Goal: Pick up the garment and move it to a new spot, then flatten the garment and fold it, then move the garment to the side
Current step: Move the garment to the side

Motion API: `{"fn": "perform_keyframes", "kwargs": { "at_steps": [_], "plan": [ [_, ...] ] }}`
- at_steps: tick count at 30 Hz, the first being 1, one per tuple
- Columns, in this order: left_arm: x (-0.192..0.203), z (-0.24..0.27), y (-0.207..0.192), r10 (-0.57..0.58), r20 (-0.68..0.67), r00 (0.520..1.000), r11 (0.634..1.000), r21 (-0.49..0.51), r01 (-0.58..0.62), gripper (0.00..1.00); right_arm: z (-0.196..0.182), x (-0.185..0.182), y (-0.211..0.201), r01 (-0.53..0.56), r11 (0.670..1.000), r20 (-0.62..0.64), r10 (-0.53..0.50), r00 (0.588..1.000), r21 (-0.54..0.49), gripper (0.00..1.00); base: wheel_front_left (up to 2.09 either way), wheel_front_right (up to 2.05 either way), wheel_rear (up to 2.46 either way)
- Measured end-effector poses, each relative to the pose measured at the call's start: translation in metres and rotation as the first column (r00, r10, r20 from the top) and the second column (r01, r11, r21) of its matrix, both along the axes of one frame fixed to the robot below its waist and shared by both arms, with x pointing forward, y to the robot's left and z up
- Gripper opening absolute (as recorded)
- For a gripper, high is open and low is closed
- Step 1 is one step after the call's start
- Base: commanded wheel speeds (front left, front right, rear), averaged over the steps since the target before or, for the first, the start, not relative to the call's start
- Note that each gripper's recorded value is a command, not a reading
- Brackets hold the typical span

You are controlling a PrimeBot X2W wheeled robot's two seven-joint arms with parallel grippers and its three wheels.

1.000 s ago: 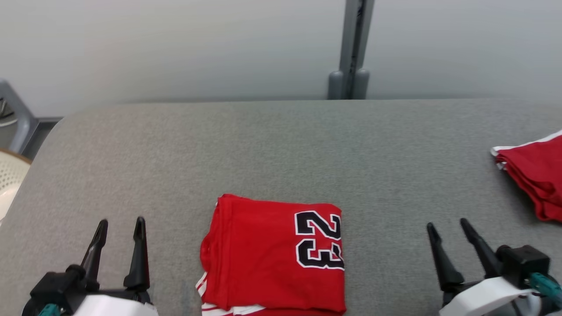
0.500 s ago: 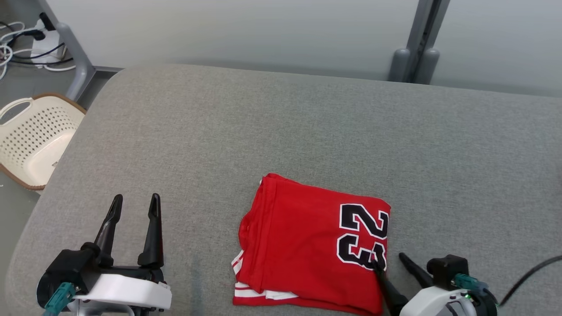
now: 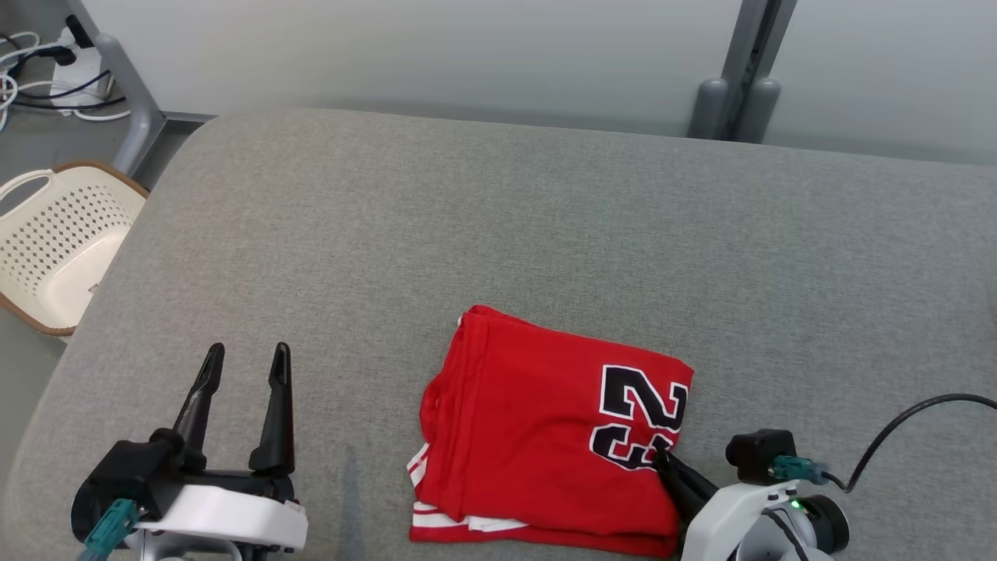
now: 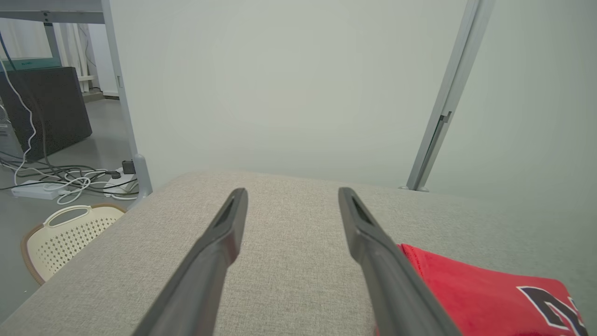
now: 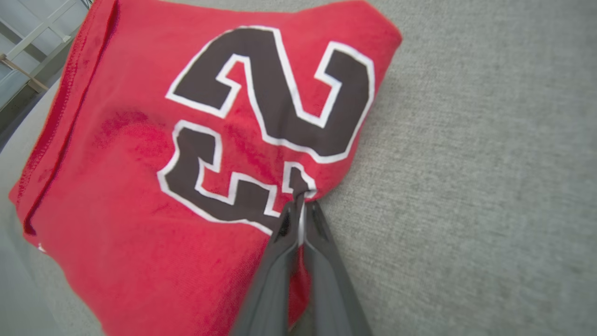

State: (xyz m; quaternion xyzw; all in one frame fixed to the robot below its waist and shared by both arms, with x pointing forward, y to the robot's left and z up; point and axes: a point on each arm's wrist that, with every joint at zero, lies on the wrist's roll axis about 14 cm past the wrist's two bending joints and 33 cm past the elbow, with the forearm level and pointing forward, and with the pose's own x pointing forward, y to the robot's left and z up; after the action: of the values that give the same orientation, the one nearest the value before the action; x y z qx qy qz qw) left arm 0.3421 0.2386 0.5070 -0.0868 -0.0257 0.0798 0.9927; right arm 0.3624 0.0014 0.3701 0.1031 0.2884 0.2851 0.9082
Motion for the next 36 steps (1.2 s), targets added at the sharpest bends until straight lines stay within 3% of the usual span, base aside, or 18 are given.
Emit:
{"fn": "perform_keyframes", "kwargs": {
  "at_steps": [4,10,19,30,36],
  "plan": [
    [0.001,-0.003,-0.001,-0.012,-0.010,1.000,1.000,0.010,0.012,1.00,0.007,0.003,-0.009,-0.024,0.999,0.063,0.027,0.998,-0.045,0.00,0.00,0.00,0.00],
    [0.015,-0.003,-0.023,-0.089,-0.005,0.996,0.996,0.018,0.089,1.00,0.015,0.013,-0.052,0.036,0.993,0.140,-0.020,0.990,-0.112,0.00,0.00,0.00,0.00],
    [0.054,0.013,-0.094,-0.318,0.044,0.947,0.948,0.033,0.316,1.00,0.059,0.040,-0.148,0.239,0.953,0.306,-0.175,0.936,-0.186,0.00,0.00,0.00,0.00],
    [0.098,0.007,-0.177,-0.559,0.034,0.829,0.829,0.034,0.558,1.00,0.120,0.105,-0.254,0.498,0.850,0.459,-0.379,0.804,-0.171,0.00,0.00,0.00,0.00],
    [0.120,-0.016,-0.190,-0.605,-0.002,0.796,0.796,0.024,0.605,1.00,0.119,0.123,-0.333,0.655,0.735,0.480,-0.516,0.710,-0.178,0.00,0.00,0.00,0.00]
  ]
}}
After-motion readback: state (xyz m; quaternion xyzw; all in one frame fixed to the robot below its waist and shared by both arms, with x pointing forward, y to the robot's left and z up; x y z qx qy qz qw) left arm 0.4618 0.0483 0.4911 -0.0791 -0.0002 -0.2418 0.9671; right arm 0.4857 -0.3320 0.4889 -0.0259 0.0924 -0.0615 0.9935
